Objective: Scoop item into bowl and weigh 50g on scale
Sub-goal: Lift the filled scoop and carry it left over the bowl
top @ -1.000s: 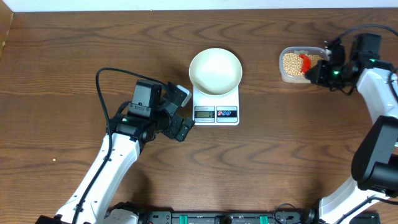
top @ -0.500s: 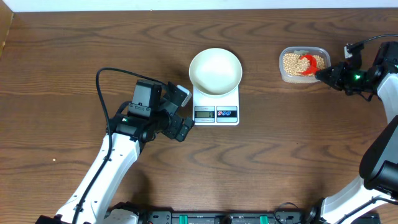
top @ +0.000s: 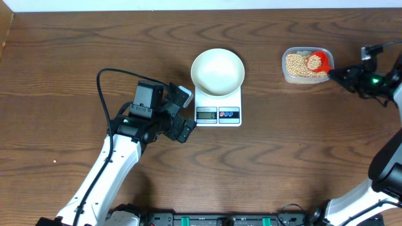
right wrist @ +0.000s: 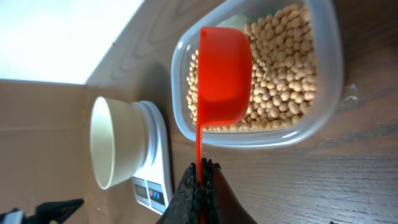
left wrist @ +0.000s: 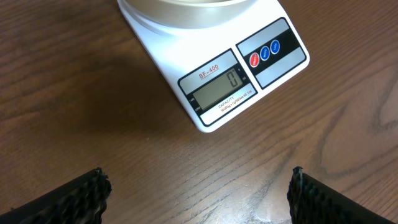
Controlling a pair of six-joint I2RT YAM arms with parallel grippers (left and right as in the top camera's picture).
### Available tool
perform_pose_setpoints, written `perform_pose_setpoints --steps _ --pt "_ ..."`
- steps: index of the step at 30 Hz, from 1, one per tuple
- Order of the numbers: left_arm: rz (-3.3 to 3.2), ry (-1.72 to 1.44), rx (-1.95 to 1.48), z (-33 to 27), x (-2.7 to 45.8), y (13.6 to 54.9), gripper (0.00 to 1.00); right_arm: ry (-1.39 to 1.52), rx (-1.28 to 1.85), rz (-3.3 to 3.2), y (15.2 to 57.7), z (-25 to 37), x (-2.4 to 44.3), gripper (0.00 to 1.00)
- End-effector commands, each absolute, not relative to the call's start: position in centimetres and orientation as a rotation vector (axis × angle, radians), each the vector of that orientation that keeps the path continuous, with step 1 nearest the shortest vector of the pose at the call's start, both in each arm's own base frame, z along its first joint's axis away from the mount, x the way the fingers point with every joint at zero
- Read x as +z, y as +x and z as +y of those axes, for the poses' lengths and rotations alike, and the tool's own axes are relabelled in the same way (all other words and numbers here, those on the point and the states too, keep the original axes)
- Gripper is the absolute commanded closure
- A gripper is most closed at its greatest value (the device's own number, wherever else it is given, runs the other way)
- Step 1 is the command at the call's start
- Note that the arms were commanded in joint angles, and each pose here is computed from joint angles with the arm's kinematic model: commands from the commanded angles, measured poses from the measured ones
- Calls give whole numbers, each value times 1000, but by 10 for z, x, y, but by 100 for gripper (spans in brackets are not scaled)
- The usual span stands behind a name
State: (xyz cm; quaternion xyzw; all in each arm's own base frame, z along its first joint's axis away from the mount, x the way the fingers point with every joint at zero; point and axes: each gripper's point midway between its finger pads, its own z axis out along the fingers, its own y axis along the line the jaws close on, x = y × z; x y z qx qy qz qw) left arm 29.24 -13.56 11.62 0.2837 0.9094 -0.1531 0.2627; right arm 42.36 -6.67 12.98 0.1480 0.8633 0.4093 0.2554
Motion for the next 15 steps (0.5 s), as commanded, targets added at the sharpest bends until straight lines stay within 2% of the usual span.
perform_pose_setpoints --steps 1,15 --pt "2462 771 -418 -135 114 292 7 401 1255 2246 421 -68 144 99" --pt "2462 771 -418 -135 114 292 7 293 1504 2037 417 -56 185 99"
